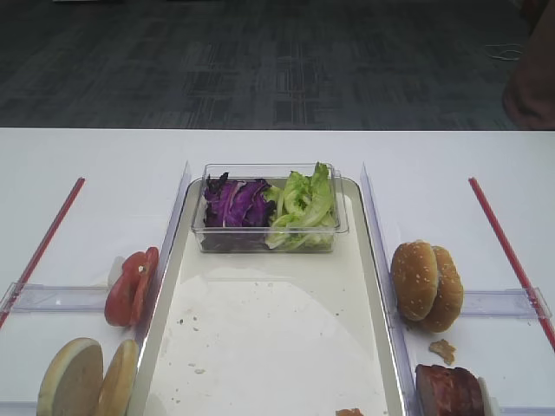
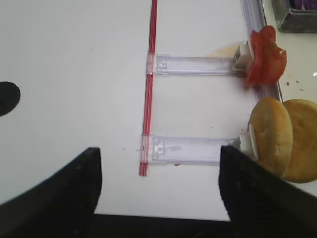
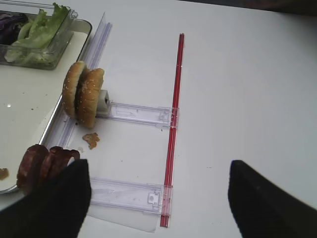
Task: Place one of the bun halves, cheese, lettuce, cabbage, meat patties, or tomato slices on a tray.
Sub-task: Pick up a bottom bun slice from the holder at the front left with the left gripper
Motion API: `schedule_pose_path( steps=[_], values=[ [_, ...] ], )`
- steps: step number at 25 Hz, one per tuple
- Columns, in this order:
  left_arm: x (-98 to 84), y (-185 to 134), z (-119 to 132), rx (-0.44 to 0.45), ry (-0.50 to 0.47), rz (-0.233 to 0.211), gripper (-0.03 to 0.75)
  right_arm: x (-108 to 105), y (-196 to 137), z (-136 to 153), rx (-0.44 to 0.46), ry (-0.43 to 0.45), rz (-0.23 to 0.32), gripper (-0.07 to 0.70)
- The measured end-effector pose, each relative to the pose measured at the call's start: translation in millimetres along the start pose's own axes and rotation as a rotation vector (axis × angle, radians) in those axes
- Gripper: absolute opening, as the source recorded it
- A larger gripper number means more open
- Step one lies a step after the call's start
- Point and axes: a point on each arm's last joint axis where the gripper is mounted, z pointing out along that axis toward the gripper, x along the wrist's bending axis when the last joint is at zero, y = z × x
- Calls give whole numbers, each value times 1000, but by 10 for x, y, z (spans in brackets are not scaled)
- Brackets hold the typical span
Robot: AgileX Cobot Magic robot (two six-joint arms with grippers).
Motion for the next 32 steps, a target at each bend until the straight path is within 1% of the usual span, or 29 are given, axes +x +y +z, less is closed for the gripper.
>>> schedule_pose_path(
  steps=[3, 8, 12, 15, 19, 23, 32],
  values=[
    [-10, 71, 50, 51, 2, -6, 468, 0, 0, 0, 0, 0, 0, 578],
    [-26, 270, 25, 90, 7, -10, 468, 0, 0, 0, 0, 0, 0, 578],
    [-60, 461, 14, 159, -6, -17, 468, 0, 0, 0, 0, 0, 0, 578],
    [-104, 628, 65, 213, -27, -22, 468, 0, 0, 0, 0, 0, 0, 578],
    [-142, 803, 200, 290, -31, -20, 468, 0, 0, 0, 0, 0, 0, 578],
    [-195, 910, 364, 371, -56, -14, 468, 0, 0, 0, 0, 0, 0, 578],
    [-242, 983, 751, 547, -54, 11, 468, 0, 0, 0, 0, 0, 0, 578]
  ],
)
